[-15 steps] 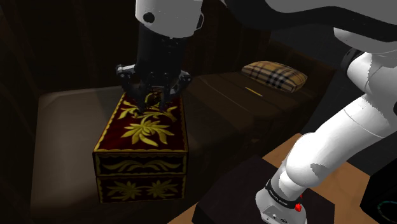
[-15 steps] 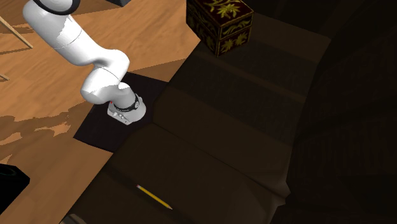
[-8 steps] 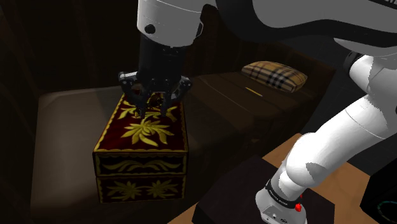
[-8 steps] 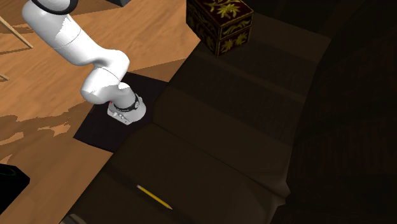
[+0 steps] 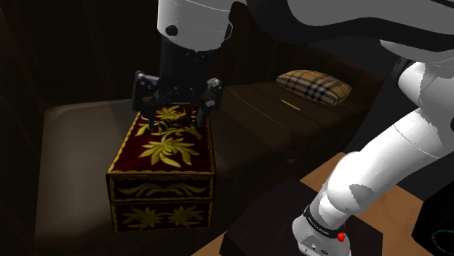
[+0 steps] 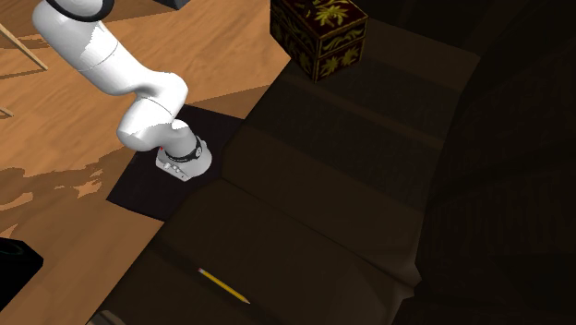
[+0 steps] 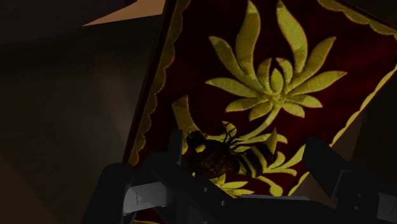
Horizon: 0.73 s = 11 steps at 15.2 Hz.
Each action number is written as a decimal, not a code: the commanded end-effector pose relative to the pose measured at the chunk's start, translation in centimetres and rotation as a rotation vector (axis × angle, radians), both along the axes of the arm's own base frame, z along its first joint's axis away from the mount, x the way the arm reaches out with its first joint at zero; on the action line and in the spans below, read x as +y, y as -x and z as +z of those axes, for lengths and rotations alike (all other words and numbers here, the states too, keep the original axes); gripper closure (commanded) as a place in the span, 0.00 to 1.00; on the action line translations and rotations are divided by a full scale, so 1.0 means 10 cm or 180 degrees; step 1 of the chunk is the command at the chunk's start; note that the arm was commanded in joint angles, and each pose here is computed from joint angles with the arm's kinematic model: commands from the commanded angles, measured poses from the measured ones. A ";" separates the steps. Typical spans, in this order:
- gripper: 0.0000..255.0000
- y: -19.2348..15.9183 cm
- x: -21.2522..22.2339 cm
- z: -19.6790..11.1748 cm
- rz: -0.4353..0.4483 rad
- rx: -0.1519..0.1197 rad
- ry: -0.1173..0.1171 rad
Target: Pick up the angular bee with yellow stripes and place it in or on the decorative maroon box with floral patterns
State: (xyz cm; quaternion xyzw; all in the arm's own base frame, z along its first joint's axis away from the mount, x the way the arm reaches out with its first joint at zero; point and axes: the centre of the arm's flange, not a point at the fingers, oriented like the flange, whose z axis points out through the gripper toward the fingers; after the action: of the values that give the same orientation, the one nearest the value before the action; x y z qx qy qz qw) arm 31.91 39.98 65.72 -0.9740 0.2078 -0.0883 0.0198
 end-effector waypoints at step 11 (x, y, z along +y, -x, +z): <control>0.00 0.08 -0.01 0.43 0.0000 0.0001 0.0001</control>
State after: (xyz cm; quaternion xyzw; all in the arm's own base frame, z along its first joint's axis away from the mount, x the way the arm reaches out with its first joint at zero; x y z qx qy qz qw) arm 31.14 39.90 70.01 -0.9740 0.2079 -0.0883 0.0196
